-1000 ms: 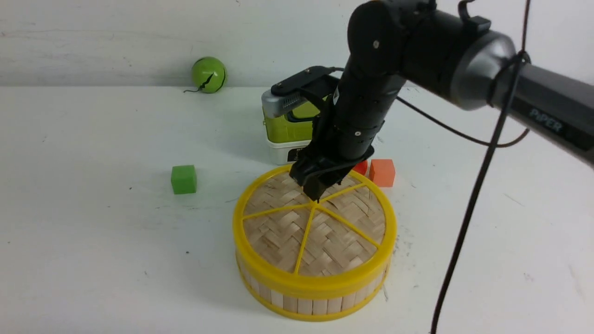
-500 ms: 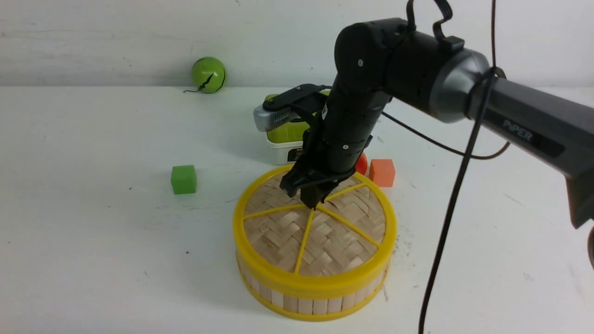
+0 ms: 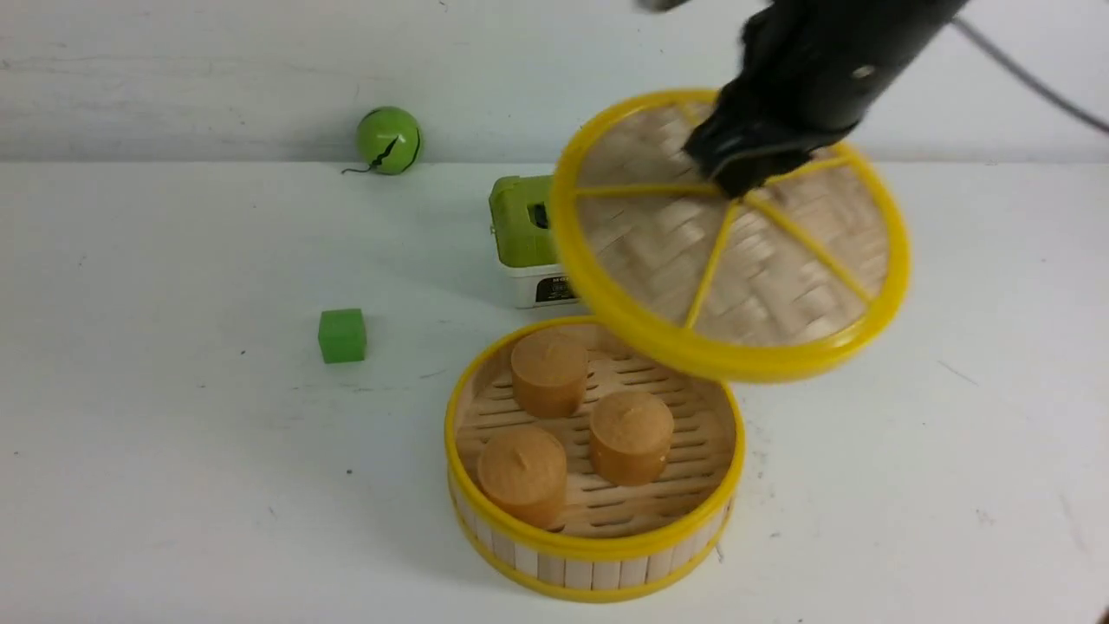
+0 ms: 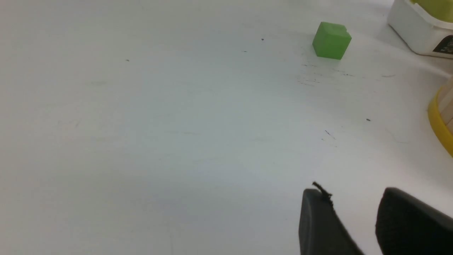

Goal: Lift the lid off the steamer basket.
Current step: Use the right arm to place the steamer lid on the table

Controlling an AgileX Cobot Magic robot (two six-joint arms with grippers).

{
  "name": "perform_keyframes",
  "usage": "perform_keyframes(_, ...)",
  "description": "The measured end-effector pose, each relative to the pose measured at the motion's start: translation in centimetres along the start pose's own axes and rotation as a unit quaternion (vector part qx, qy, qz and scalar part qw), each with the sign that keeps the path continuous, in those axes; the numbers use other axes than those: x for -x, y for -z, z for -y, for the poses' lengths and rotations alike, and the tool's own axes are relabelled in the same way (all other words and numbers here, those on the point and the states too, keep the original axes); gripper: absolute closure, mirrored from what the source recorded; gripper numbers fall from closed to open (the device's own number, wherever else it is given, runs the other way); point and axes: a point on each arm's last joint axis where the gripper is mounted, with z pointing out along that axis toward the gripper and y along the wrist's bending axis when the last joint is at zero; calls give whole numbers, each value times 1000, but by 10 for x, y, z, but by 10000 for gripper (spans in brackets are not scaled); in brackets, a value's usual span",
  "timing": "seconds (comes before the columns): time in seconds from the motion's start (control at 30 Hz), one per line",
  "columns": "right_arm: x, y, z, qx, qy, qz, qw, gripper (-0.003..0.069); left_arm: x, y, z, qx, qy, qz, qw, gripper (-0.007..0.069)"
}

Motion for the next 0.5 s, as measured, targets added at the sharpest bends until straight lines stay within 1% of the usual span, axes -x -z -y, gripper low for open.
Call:
perform_keyframes(0.03, -2, 3, 3, -3, -4, 0, 1000, 554, 0, 0, 0, 0, 0, 0, 1000, 386)
perform_keyframes(0.07, -14, 8, 23, -22, -31, -9, 999, 554, 0, 0, 0, 0, 0, 0, 1000, 386)
perform_keyframes(0.13, -33, 7, 51, -45, -67, -33, 996, 554, 0, 0, 0, 0, 0, 0, 1000, 386)
perform_keyframes(0.17, -49, 0, 67, -55, -91, -60, 993, 554, 0, 0, 0, 0, 0, 0, 1000, 386)
perform_keyframes(0.2, -58, -6, 73, -56, -103, -77, 990, 554, 0, 0, 0, 0, 0, 0, 1000, 386)
perform_keyframes(0.27, -84, -25, 94, -55, -141, -118, 981, 554, 0, 0, 0, 0, 0, 0, 1000, 386)
perform_keyframes(0.3, -84, -25, 94, -57, -144, -116, 981, 554, 0, 0, 0, 0, 0, 0, 1000, 386)
perform_keyframes(0.37, -105, -47, 106, -49, -176, -130, 975, 554, 0, 0, 0, 0, 0, 0, 1000, 386)
perform_keyframes(0.5, -129, -90, 110, -41, -204, -122, 970, 554, 0, 0, 0, 0, 0, 0, 1000, 386)
